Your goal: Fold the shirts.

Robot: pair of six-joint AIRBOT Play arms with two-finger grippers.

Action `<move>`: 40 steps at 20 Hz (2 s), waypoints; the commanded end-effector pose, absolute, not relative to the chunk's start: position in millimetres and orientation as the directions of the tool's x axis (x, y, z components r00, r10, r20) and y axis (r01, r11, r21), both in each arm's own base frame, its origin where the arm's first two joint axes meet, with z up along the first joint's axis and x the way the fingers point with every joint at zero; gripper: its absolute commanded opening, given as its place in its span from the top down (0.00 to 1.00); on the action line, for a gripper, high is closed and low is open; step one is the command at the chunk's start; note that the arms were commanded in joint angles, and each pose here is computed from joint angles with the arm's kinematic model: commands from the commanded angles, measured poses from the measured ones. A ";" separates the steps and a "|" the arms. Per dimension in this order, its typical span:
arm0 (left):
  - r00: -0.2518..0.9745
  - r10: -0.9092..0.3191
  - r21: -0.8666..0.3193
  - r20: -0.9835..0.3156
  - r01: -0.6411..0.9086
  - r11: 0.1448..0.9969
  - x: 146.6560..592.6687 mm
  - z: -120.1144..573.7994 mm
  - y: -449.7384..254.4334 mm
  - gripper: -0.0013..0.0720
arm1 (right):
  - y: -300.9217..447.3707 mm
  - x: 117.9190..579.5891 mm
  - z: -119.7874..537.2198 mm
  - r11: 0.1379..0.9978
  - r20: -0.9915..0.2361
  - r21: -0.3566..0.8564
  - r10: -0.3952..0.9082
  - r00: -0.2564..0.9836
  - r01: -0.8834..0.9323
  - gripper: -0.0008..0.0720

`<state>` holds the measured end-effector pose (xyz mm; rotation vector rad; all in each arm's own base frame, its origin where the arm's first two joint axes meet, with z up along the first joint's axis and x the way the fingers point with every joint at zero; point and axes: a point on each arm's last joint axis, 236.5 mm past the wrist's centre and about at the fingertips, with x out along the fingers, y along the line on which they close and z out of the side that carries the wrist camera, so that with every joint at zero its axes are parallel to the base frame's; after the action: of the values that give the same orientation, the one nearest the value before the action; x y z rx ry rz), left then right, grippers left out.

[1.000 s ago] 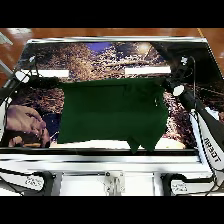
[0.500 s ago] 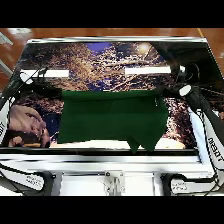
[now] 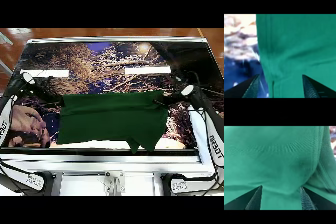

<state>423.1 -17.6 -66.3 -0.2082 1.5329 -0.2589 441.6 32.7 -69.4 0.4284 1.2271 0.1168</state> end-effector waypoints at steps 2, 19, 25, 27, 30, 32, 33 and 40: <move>-0.043 -0.320 -0.319 -0.947 -0.024 0.947 389.9 -9.6 18.1 0.15 | -12.3 378.8 -25.1 0.959 -0.954 0.263 0.241 0.180 0.106 0.17; -0.020 -0.578 -0.542 -0.816 -0.322 0.776 227.6 -111.5 -24.4 0.03 | -16.1 265.6 -47.1 0.860 -0.902 0.430 0.402 0.155 0.274 0.17; -0.009 -0.657 -0.609 -0.754 -0.365 0.704 242.7 -120.5 -55.8 0.07 | -15.8 265.3 -47.0 0.859 -0.902 0.431 0.403 0.154 0.276 0.17; -0.024 -0.674 -0.621 -0.739 -0.363 0.694 244.5 -123.9 -69.8 0.39 | -16.0 264.7 -47.4 0.855 -0.903 0.430 0.402 0.151 0.289 0.17; -0.061 -0.677 -0.621 -0.733 -0.348 0.703 239.6 -126.0 -79.7 0.91 | -14.4 254.9 -55.2 0.856 -0.907 0.421 0.404 0.120 0.301 0.17; -0.074 -0.687 -0.629 -0.723 -0.343 0.698 236.8 -122.5 -81.4 0.93 | -5.2 240.4 -67.3 0.843 -0.898 0.434 0.431 0.083 0.318 0.17; -0.076 -0.690 -0.631 -0.720 -0.342 0.696 236.2 -121.3 -81.8 0.93 | 2.5 234.1 -72.8 0.830 -0.887 0.453 0.456 0.072 0.326 0.17; -0.073 -0.692 -0.636 -0.718 -0.333 0.696 236.3 -116.7 -82.5 0.93 | 33.1 220.0 -107.3 0.744 -0.838 0.531 0.532 0.122 0.406 0.18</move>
<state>236.7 -81.0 -119.3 -0.8357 1.6733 -0.3528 223.8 25.6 -94.0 0.7529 1.5166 0.1283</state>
